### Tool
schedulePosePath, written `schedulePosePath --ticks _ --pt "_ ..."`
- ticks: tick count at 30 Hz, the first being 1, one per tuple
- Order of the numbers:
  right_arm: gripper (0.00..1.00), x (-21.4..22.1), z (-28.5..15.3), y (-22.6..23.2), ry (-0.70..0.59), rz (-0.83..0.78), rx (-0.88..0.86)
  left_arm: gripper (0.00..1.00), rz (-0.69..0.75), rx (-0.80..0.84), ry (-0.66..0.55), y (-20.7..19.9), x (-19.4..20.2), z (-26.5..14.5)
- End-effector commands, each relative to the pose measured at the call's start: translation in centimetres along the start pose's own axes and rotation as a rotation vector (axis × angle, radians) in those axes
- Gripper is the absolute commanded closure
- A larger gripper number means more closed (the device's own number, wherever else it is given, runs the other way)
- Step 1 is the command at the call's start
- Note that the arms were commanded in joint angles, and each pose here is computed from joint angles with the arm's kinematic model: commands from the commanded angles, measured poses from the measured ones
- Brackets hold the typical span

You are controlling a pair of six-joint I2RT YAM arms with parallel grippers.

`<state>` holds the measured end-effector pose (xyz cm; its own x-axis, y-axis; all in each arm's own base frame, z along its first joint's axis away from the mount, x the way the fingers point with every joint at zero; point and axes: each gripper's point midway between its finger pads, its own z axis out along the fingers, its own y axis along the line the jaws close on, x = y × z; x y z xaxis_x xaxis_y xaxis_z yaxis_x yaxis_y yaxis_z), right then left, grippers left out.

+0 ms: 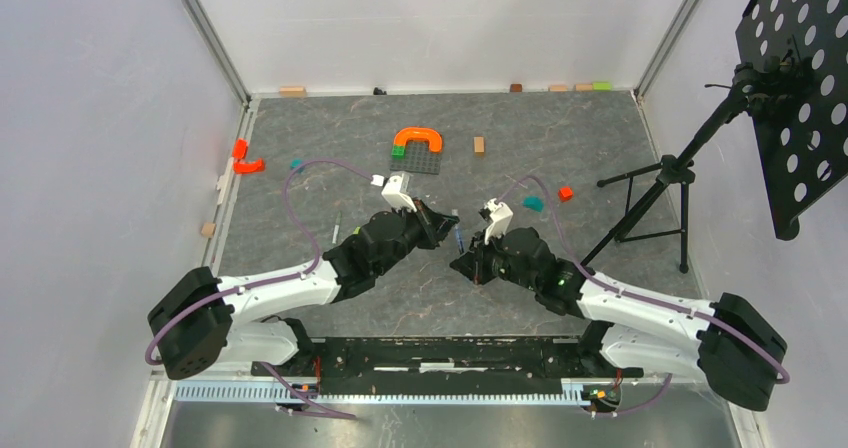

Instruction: Insert the pens into the pen caps

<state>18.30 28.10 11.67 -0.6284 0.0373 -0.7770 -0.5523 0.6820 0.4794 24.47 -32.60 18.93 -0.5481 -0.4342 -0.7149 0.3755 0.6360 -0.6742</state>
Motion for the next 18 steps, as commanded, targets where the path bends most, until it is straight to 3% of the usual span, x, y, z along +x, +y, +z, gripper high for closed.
schedulePosePath --ticks 1,7,18 --pt "1.00 -4.8 0.5 1.8 -0.127 0.025 -0.011 0.98 0.007 -0.108 -0.006 2.1 0.2 0.2" --pt "1.00 -5.6 1.1 1.3 -0.159 0.034 0.024 0.98 -0.099 -0.101 -0.004 1.4 0.0 0.2" --pt "1.00 -5.1 2.5 0.4 -0.112 0.004 0.082 0.98 -0.102 -0.127 0.016 1.5 0.2 0.3"
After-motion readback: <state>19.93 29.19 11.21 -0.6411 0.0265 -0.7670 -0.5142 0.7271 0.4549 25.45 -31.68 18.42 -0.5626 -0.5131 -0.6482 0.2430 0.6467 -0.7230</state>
